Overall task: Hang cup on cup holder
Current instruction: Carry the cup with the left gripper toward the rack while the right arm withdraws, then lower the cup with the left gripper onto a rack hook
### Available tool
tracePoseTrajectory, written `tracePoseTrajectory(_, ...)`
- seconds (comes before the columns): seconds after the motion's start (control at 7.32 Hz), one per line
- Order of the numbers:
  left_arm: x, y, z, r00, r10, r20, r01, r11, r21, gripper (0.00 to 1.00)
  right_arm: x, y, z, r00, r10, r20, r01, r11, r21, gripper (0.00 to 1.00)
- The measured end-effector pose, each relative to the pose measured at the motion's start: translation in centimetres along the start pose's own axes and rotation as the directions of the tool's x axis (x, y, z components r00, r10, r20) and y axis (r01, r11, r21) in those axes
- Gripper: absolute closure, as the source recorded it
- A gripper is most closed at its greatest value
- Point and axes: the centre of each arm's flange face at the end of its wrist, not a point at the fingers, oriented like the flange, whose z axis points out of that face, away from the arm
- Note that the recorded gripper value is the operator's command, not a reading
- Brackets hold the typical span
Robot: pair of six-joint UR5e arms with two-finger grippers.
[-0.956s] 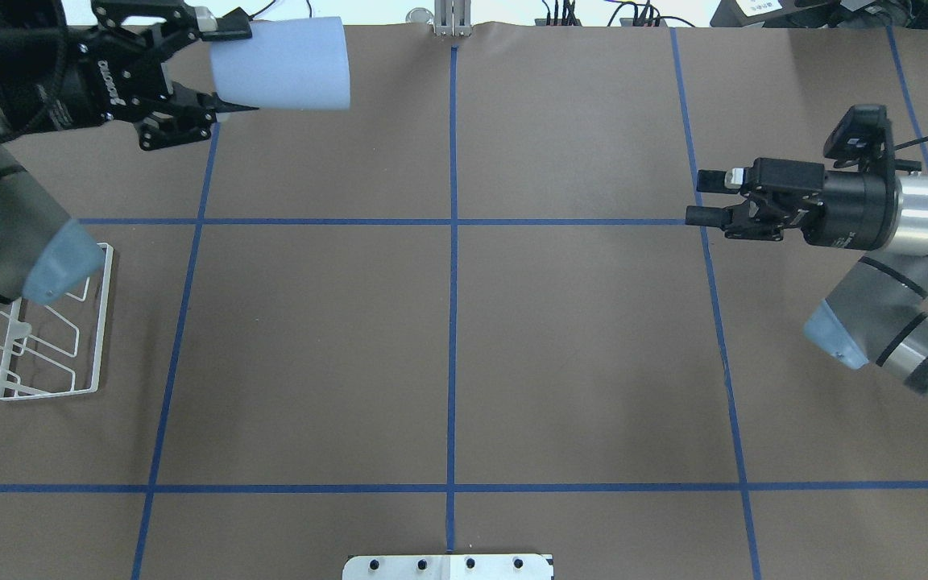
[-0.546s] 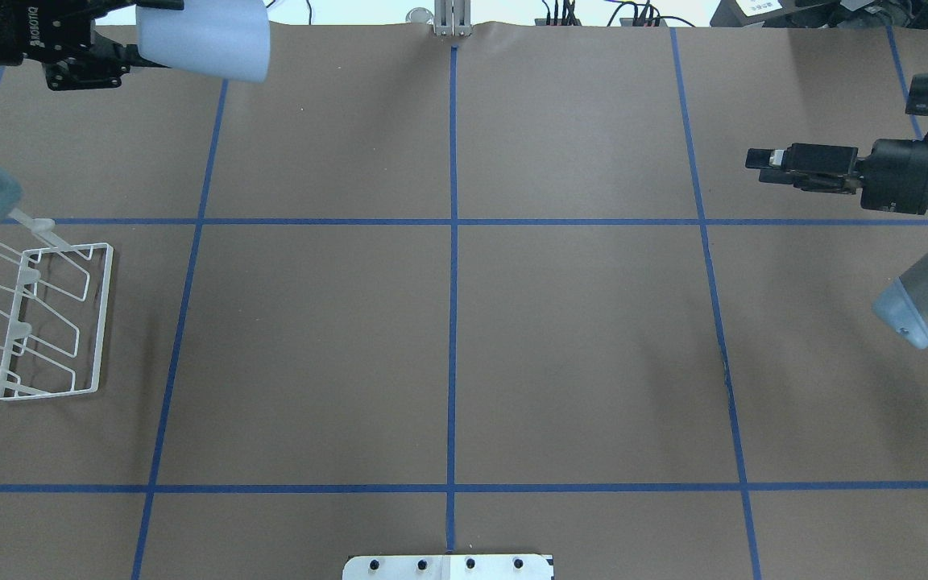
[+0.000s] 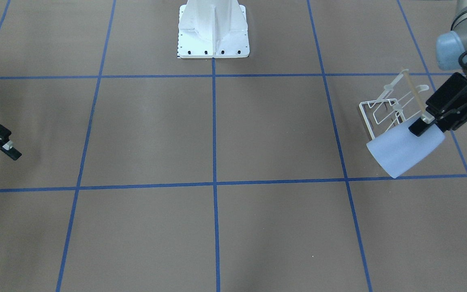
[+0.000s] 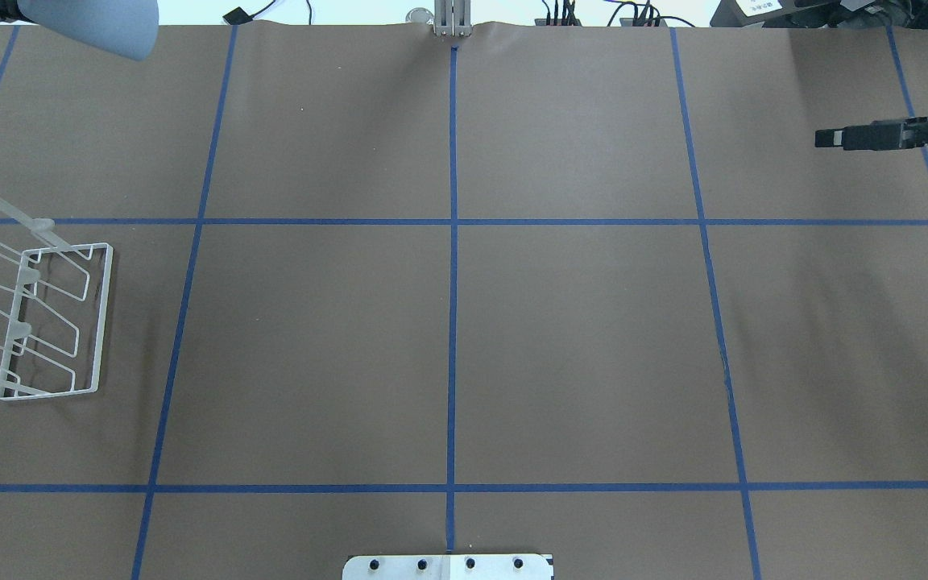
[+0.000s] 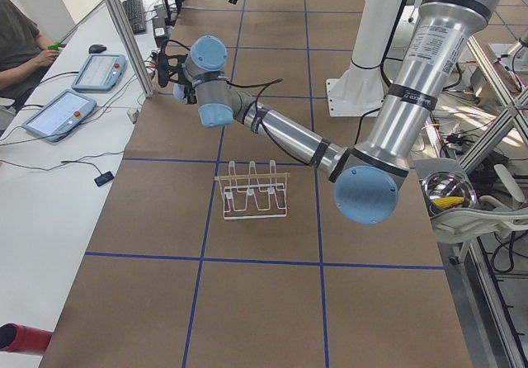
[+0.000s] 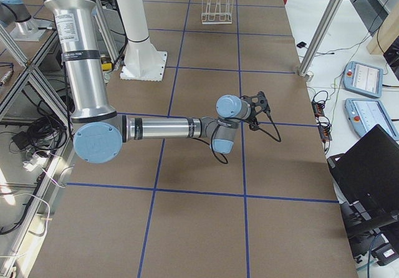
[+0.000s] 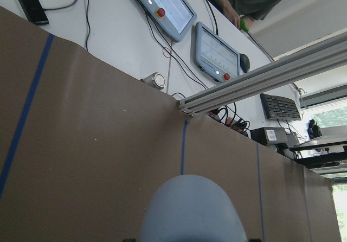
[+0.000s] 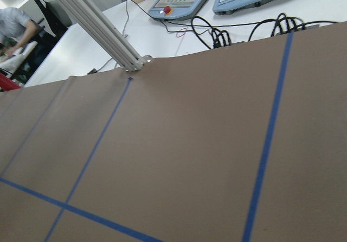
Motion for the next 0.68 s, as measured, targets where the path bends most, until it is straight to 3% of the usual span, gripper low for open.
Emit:
tracePoseTrajectory(0.41,-4.6,-0.5,-0.6,0.962,0.199,0.188,-0.192,0.980,-0.055,1.00,6.0,-2.1,-2.8,0.979,-0.146,-0.142,0.122,0.978,-0.168,0.00)
tracePoseTrajectory(0.68,-4.2,0.4,-1.7,0.903,0.271,0.332,-0.234,0.961,-0.147,1.00,8.5,-2.4,-3.6,0.967,-0.185,-0.178,0.131,0.952,-0.278,0.00)
